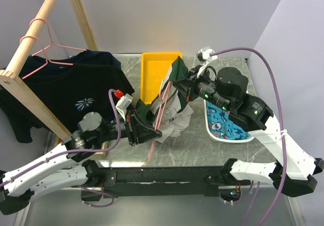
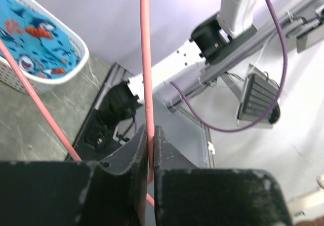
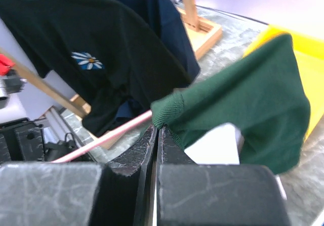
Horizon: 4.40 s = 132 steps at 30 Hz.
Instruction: Place the t-shirt on the hanger
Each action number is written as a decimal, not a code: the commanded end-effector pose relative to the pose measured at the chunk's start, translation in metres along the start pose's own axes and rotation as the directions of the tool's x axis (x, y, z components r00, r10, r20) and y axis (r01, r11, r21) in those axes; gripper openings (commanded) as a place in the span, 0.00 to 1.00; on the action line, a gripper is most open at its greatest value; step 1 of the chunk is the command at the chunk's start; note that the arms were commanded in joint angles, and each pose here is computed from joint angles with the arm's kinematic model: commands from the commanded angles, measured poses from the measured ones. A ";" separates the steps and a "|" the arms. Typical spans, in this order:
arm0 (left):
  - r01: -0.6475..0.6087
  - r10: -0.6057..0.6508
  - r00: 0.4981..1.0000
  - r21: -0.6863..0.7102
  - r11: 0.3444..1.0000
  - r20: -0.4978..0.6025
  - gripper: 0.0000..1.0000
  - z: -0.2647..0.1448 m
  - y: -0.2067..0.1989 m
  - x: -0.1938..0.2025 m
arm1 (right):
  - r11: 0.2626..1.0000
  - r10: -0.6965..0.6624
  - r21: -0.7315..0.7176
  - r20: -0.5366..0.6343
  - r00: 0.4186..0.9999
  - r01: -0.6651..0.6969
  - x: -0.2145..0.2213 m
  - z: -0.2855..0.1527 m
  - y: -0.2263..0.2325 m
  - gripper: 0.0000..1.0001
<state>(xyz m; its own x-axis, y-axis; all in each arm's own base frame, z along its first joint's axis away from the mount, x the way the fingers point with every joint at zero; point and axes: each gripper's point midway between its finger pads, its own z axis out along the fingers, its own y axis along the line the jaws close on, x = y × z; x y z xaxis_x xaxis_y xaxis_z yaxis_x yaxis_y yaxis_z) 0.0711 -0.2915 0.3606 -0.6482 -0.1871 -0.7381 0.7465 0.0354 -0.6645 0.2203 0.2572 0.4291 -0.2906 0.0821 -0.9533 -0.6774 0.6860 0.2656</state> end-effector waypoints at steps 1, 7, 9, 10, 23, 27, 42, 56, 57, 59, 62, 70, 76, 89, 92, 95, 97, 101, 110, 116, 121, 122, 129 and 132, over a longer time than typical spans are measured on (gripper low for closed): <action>-0.136 0.129 0.970 0.020 0.991 0.204 0.01 0.004 -0.011 -0.044 | 0.993 0.014 0.121 -0.047 0.999 -0.008 0.007 0.004 -0.018 0.00; -0.187 0.188 0.940 -0.031 0.982 0.285 0.01 0.012 0.011 -0.050 | 0.978 0.040 0.208 -0.053 0.998 -0.028 0.044 0.005 -0.042 0.09; -0.186 0.186 0.937 -0.030 0.982 0.295 0.01 0.020 0.018 -0.048 | 0.965 0.046 0.260 -0.060 0.997 -0.029 0.054 0.008 -0.053 0.15; -0.184 0.185 0.936 -0.031 0.982 0.300 0.01 0.022 0.021 -0.048 | 0.964 0.047 0.262 -0.058 0.997 -0.031 0.055 0.010 -0.053 0.20; -0.233 0.241 0.896 -0.066 0.970 0.373 0.01 0.033 0.029 -0.058 | 0.861 0.332 0.348 0.170 0.928 -0.371 0.122 -0.002 -0.089 0.66; -0.239 0.246 0.888 -0.068 0.969 0.389 0.01 0.033 0.024 -0.064 | 0.822 0.424 0.334 0.179 0.888 -0.461 0.136 0.017 -0.087 0.63; -0.237 0.243 0.861 -0.070 0.969 0.446 0.01 0.031 0.017 -0.071 | 0.731 0.586 0.345 0.126 0.801 -0.589 0.182 0.073 -0.082 0.61; -0.217 0.209 0.708 -0.073 0.973 0.674 0.01 0.011 0.008 -0.112 | 0.760 0.572 0.317 0.090 0.815 -0.568 0.193 0.060 -0.063 0.00; -0.211 0.207 0.699 -0.080 0.974 0.685 0.01 0.012 0.010 -0.115 | 0.762 0.569 0.314 0.093 0.817 -0.567 0.191 0.055 -0.061 0.00; -0.203 0.198 0.678 -0.079 0.976 0.708 0.01 0.013 0.009 -0.122 | 0.766 0.561 0.318 0.094 0.823 -0.558 0.193 0.048 -0.055 0.00; -0.168 0.174 0.642 -0.085 0.982 0.747 0.01 0.015 0.014 -0.133 | 0.779 0.548 0.316 0.077 0.833 -0.541 0.198 0.036 -0.043 0.00; -0.129 0.207 0.587 -0.162 0.978 0.783 0.01 0.025 0.026 -0.155 | 0.795 0.511 0.345 0.060 0.858 -0.498 0.213 0.010 -0.029 0.00; -0.124 0.234 0.571 -0.198 0.972 0.787 0.01 0.031 0.037 -0.171 | 0.801 0.504 0.355 0.037 0.863 -0.483 0.224 -0.003 -0.025 0.00; -0.127 0.305 0.575 -0.285 0.950 0.759 0.01 0.046 0.077 -0.189 | 0.841 0.453 0.347 -0.031 0.891 -0.415 0.222 -0.012 -0.015 0.00; -0.140 0.329 0.589 -0.308 0.941 0.738 0.01 0.053 0.082 -0.188 | 0.847 0.442 0.346 -0.038 0.896 -0.403 0.218 -0.013 -0.013 0.00; -0.145 0.336 0.607 -0.315 0.938 0.720 0.01 0.057 0.088 -0.182 | 0.851 0.445 0.323 -0.023 0.895 -0.414 0.204 -0.017 -0.010 0.00; -0.148 0.338 0.621 -0.318 0.936 0.707 0.01 0.058 0.092 -0.176 | 0.860 0.434 0.306 -0.016 0.901 -0.409 0.193 -0.019 -0.007 0.00; -0.174 0.343 0.658 -0.307 0.936 0.671 0.01 0.059 0.091 -0.164 | 0.878 0.393 0.316 -0.045 0.918 -0.361 0.177 -0.024 -0.005 0.00; -0.245 0.360 0.764 -0.275 0.930 0.536 0.01 0.065 0.072 -0.147 | 0.925 0.295 0.264 -0.051 0.954 -0.272 0.116 -0.019 0.013 0.00; -0.242 0.331 0.850 -0.255 0.936 0.411 0.01 0.066 0.049 -0.142 | 0.929 0.274 0.255 0.015 0.962 -0.269 0.058 -0.012 -0.003 0.00; -0.213 0.270 0.906 -0.199 0.956 0.327 0.01 0.068 0.013 -0.151 | 0.936 0.252 0.221 0.120 0.960 -0.274 -0.007 -0.019 -0.008 0.00; -0.207 0.259 0.911 -0.187 0.960 0.321 0.01 0.066 0.005 -0.153 | 0.935 0.242 0.238 0.114 0.964 -0.263 -0.010 -0.015 -0.011 0.00; -0.023 0.066 0.979 -0.216 0.976 0.195 0.01 0.053 -0.009 -0.152 | 0.973 0.206 0.093 0.051 0.977 -0.210 -0.008 -0.002 0.015 0.09; 0.066 -0.036 0.985 -0.181 0.981 0.166 0.01 0.037 -0.005 -0.144 | 0.983 0.184 0.002 0.040 0.982 -0.184 0.007 -0.007 0.024 0.44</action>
<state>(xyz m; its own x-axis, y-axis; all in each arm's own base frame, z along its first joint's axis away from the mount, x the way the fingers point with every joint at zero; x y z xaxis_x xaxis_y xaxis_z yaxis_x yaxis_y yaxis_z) 0.1856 -0.3192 0.4819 -0.4989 -0.4075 -0.7649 0.7267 0.2843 -0.6254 0.2107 0.2613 0.4367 -0.4071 0.2894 -0.8663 -0.4964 0.7260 0.4758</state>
